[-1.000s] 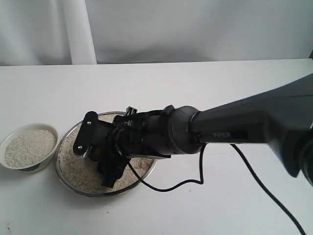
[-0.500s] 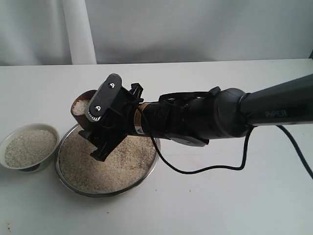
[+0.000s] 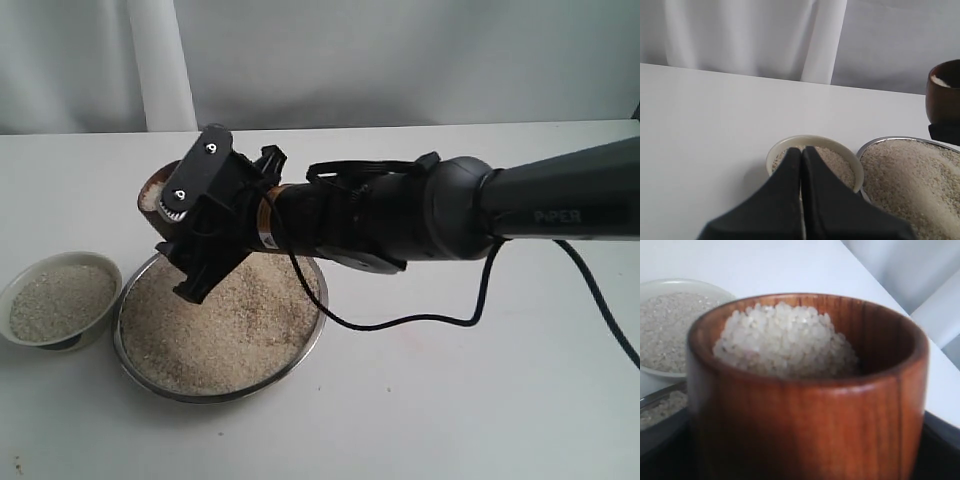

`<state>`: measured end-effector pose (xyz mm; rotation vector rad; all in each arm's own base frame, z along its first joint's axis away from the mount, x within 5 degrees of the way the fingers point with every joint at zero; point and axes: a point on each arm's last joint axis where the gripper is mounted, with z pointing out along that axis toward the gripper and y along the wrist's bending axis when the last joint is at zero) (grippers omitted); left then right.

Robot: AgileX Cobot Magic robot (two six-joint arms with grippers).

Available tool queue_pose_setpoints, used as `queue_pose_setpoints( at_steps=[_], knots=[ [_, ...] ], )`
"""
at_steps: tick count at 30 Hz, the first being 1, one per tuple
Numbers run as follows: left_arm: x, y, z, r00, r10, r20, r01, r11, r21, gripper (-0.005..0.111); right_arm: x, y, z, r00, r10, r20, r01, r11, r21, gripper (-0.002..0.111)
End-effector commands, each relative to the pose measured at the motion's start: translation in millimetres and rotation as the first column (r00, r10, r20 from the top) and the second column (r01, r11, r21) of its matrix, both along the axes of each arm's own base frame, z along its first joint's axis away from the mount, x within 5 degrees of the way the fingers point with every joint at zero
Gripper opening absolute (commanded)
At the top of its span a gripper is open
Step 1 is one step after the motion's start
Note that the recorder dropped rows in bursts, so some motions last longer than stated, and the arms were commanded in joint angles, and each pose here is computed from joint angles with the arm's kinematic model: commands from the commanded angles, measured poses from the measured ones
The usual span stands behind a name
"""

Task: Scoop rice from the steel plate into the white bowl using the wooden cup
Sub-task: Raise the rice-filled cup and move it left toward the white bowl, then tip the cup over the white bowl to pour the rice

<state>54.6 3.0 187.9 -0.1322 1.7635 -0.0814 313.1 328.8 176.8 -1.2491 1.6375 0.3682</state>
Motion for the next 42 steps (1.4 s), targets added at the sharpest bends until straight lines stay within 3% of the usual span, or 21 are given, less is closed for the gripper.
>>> queue_pose_setpoints(
  at_steps=[1,10,24,32,39,42],
  knots=[
    [0.2,-0.2,0.0,1.000,-0.002,0.005,0.002,1.000,-0.003,0.000,-1.1,14.9,24.7,0.996,0.024,0.081,-0.020,0.999,-0.046,0.000],
    [0.2,-0.2,0.0,1.000,-0.002,0.005,0.002,1.000,-0.003,0.000,4.7,42.6,50.3,0.987,0.015,0.160,-0.003,0.997,-0.074,0.000],
    [0.2,-0.2,0.0,1.000,-0.002,0.005,0.002,1.000,-0.003,0.000,4.6,106.1,10.0,0.952,0.132,0.276,-0.036,0.944,-0.328,0.000],
    [0.2,-0.2,0.0,1.000,-0.002,0.005,0.002,1.000,-0.003,0.000,1.8,112.7,5.6,0.913,0.205,0.352,-0.027,0.893,-0.450,0.000],
    [0.2,-0.2,0.0,1.000,-0.002,0.005,0.002,1.000,-0.003,0.000,0.8,113.5,3.8,0.897,0.232,0.377,-0.022,0.874,-0.486,0.000],
    [0.2,-0.2,0.0,1.000,-0.002,0.005,0.002,1.000,-0.003,0.000,-4.6,118.4,-4.7,0.867,0.289,0.407,-0.023,0.837,-0.546,0.000]
  ],
)
